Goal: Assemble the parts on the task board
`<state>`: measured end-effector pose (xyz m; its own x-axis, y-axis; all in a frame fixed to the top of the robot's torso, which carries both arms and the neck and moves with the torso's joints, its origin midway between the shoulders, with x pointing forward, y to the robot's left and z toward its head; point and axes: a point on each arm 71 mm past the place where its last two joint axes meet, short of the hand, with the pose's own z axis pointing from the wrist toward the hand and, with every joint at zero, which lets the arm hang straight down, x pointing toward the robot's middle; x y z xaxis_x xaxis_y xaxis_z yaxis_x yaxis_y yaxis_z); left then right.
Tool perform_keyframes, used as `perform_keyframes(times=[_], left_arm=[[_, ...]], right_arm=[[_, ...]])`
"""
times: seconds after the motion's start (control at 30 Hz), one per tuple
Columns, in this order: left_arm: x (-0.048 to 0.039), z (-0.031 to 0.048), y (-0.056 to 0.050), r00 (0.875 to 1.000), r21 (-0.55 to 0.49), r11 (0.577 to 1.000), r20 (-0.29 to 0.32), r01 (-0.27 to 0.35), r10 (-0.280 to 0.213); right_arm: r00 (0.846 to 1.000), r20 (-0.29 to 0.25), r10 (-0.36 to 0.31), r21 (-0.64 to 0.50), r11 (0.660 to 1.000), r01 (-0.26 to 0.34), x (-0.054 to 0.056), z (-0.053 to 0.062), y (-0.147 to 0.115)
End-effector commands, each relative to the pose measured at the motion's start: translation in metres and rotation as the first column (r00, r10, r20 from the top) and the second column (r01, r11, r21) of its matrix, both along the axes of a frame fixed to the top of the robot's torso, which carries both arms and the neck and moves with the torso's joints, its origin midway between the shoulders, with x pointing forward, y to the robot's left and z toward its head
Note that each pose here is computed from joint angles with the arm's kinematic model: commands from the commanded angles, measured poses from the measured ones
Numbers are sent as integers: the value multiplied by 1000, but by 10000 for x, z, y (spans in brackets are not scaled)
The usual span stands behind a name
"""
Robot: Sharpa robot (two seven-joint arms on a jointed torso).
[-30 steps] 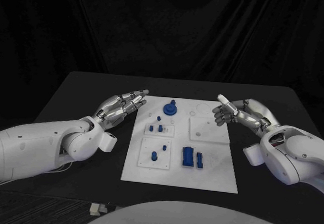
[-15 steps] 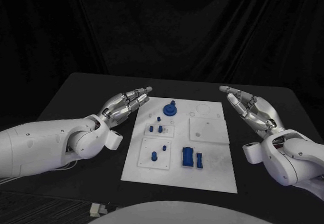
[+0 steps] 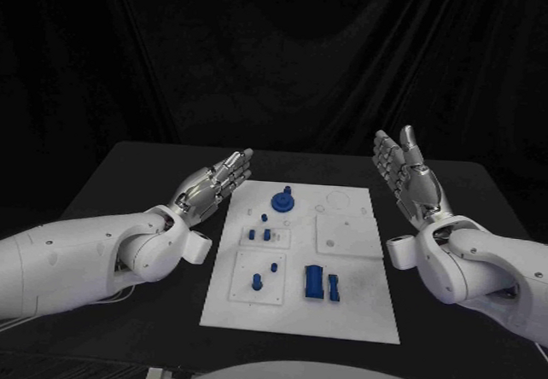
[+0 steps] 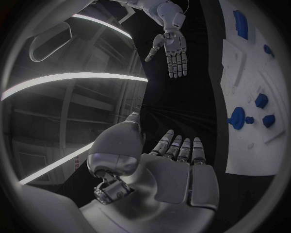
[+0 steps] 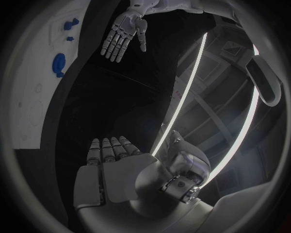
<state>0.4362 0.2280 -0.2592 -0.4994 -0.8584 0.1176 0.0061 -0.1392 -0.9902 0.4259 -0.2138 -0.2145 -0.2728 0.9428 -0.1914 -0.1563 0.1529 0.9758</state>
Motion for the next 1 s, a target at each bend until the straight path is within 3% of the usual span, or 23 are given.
perform_keyframes(times=[0.03,0.13,0.27,0.4,0.6,0.73,1.0], left_arm=[[59,26,-31,992,51,991,0,-125,125],[118,95,-111,979,71,976,4,-206,206],[176,177,-197,954,92,950,5,-298,299],[220,259,-276,921,111,916,0,-386,389],[250,331,-340,885,127,879,-9,-461,465],[255,349,-354,875,131,869,-11,-478,483],[255,350,-355,875,131,868,-12,-479,484]], right_arm=[[988,-73,-139,68,987,144,128,-61,13],[974,-111,-198,115,971,210,247,-75,109],[960,-144,-239,149,954,259,327,-90,183],[954,-160,-255,162,946,280,358,-97,213],[954,-160,-255,162,946,280,358,-97,214],[954,-160,-255,162,946,280,358,-97,214],[954,-160,-255,162,946,280,358,-97,214]])
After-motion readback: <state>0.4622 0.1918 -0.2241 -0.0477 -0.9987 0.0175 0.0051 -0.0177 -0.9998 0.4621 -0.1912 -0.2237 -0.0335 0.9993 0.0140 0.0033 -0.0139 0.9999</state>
